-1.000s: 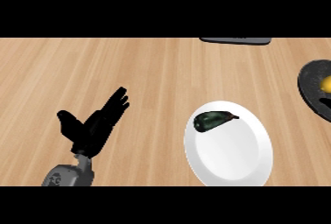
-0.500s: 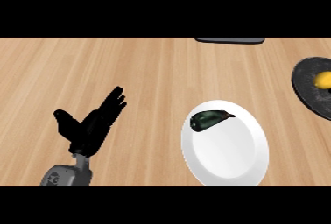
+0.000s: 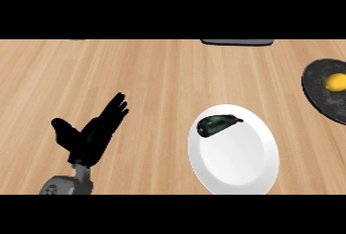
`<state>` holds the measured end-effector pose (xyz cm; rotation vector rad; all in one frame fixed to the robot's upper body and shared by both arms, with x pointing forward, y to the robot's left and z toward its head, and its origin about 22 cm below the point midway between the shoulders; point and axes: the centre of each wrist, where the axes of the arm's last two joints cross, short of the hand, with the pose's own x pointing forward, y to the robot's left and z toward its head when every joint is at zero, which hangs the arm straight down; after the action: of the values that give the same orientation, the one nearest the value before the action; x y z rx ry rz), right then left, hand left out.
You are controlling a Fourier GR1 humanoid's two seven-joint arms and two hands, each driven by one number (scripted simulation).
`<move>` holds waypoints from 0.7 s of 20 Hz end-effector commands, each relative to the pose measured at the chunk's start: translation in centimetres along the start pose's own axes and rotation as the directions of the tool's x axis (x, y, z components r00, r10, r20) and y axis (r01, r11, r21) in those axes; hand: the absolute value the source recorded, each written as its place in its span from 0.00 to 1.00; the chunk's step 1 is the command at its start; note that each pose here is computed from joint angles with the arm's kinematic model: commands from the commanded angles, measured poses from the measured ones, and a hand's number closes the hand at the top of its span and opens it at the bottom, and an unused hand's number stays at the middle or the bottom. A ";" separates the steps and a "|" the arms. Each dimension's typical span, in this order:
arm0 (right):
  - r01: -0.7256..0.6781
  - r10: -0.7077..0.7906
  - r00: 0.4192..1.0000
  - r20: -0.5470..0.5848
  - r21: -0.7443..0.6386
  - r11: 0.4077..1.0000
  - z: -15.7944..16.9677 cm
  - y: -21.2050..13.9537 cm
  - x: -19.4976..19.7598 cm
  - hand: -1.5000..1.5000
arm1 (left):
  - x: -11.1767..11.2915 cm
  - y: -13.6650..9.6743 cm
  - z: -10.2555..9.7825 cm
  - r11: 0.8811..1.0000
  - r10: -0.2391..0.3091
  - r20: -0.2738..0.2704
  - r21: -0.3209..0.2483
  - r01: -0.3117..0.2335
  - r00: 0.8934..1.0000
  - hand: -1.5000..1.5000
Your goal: Pick the lemon from the plate and place it in the pan
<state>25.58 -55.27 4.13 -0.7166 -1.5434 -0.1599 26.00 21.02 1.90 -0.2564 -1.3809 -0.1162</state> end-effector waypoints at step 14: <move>0.056 -0.063 0.997 0.040 0.152 0.987 4.2 -6.0 -2.5 0.00 | 0.5 2.5 0.5 1.000 -0.012 0.002 0.026 0.012 1.000 0.50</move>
<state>19.34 -58.68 3.66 -0.5964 -1.5696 -0.0920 25.62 21.64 1.56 -0.2483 -1.3721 -0.1066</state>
